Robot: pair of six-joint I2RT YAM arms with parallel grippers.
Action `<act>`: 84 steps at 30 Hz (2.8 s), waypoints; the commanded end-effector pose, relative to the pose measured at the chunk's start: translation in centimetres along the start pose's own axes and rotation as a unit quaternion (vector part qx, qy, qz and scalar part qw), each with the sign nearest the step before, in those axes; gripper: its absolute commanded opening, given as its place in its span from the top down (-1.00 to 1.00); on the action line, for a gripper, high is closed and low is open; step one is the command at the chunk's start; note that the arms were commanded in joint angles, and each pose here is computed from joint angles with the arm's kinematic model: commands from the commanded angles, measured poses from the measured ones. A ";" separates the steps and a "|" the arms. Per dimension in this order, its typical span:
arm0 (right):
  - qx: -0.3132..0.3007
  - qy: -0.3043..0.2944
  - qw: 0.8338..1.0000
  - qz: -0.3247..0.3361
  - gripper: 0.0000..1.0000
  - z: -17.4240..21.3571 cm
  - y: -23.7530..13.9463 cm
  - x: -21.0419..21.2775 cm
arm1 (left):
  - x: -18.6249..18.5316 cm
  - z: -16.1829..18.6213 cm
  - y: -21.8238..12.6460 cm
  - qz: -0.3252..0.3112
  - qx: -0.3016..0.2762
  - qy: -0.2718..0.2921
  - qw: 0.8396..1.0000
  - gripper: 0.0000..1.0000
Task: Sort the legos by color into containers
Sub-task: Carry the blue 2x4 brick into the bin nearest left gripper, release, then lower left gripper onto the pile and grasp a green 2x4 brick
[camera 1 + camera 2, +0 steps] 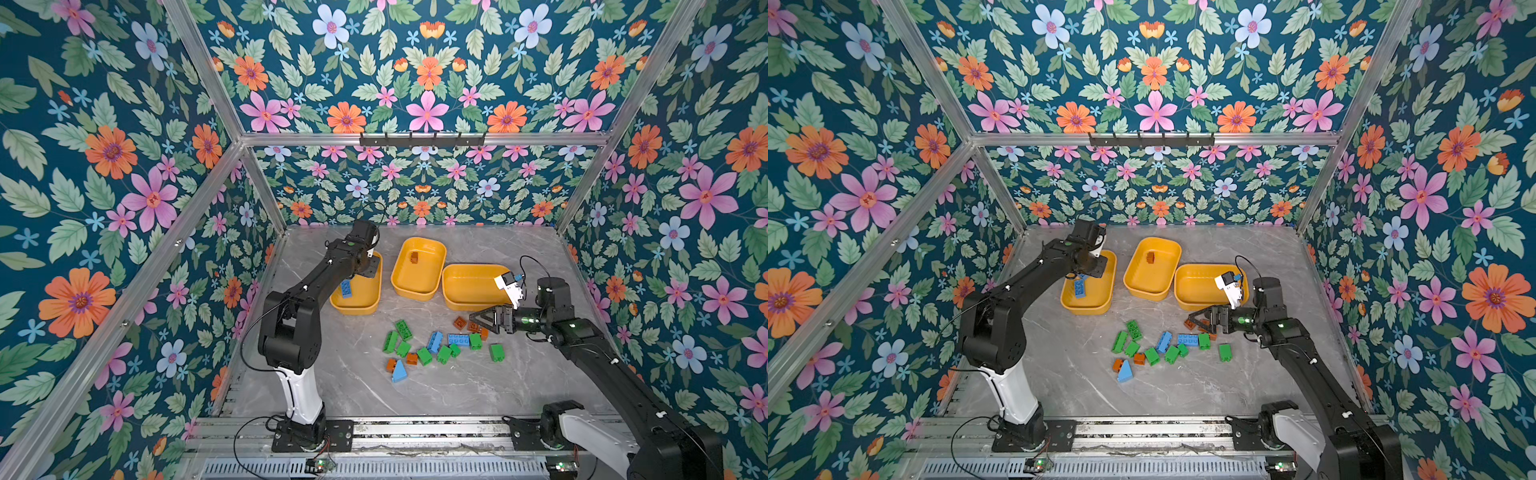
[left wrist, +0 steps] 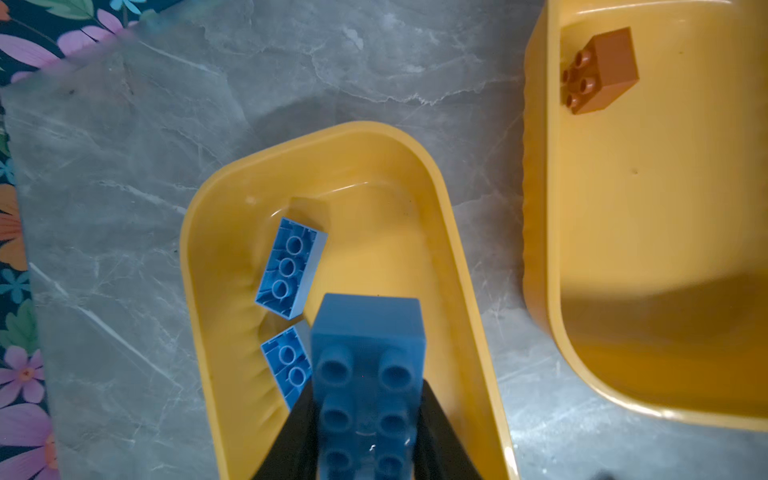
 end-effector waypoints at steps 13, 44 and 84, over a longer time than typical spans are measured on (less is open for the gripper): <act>-0.003 -0.005 1.000 -0.001 -0.98 -0.2 -0.1 0.3 | 2.1 0.4 5.0 -0.031 0.017 -0.120 0.992 -0.03; 0.004 0.003 1.000 -0.010 -0.98 0.7 -0.1 0.1 | -15.3 13.7 -6.1 0.147 0.075 -0.160 0.973 -0.38; 0.010 0.011 1.000 -0.007 -0.98 1.8 0.0 -0.6 | -14.4 16.3 -2.9 0.089 0.119 -0.139 0.979 -0.39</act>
Point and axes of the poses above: each gripper's point midway between its finger pads, its own y axis out along the fingers, its own x axis along the line the jaws close on, z = x × y, the point moved 4 cm from there along -y, back along the fingers, and after that the axes turned 11 degrees about y, right-handed, at the moved point
